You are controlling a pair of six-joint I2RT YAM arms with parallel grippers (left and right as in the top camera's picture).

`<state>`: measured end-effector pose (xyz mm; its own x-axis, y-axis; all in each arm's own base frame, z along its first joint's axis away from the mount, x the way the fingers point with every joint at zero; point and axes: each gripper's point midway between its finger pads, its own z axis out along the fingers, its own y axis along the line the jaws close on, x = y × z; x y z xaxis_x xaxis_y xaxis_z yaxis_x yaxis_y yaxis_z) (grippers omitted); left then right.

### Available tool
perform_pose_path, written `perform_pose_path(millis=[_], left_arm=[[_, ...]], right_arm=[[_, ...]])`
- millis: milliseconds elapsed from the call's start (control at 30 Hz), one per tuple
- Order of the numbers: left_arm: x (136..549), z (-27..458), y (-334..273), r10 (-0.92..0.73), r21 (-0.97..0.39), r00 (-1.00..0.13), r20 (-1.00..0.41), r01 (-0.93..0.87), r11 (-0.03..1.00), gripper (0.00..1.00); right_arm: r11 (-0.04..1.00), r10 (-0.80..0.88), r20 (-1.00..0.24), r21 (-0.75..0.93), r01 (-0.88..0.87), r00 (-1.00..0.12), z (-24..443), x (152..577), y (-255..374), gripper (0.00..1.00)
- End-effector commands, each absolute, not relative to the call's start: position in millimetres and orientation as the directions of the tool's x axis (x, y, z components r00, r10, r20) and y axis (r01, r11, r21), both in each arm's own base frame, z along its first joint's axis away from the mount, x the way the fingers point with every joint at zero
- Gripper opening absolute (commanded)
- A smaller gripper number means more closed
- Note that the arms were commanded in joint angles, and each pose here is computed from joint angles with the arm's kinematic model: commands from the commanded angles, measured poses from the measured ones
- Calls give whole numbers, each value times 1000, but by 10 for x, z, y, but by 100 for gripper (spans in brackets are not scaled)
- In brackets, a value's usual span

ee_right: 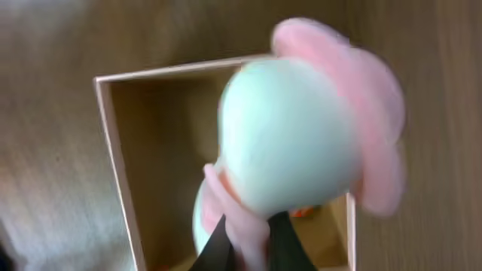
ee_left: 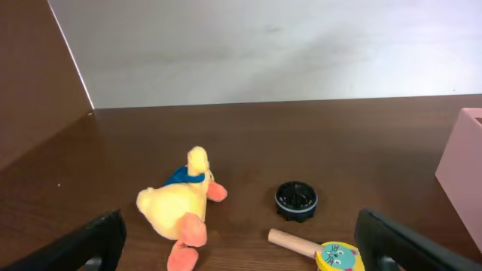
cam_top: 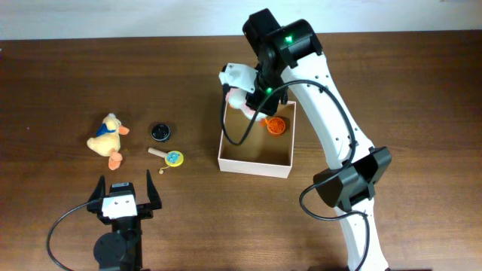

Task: Pack container
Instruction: 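Lift figurine and carry it over the box with right gripper, then lower figurine into the box and open right gripper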

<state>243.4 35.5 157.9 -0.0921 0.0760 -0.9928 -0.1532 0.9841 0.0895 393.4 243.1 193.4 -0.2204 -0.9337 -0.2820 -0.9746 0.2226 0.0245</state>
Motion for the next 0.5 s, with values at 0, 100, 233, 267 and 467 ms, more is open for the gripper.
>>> perform_pose_path(millis=[0,100,233,267,467], left_arm=[[2436,1571,334,85,97,-90,-992,-140,985,99],[2436,1571,334,85,97,-90,-992,-140,985,99],[2436,1571,334,85,97,-90,-992,-140,985,99],[2436,1571,334,85,97,-90,-992,-140,985,99],[2436,1571,334,85,97,-90,-992,-140,985,99]], right_arm=[[120,-935,-328,60,-991,-134,1953,3823,2462,4],[87,-948,-294,125,-988,-120,1747,3721,2431,4],[74,-960,-248,215,-974,-128,1501,3572,2379,4],[77,-963,-232,240,-968,-134,1434,3529,2358,4],[73,-971,-189,342,-937,-145,1197,3332,2296,4]])
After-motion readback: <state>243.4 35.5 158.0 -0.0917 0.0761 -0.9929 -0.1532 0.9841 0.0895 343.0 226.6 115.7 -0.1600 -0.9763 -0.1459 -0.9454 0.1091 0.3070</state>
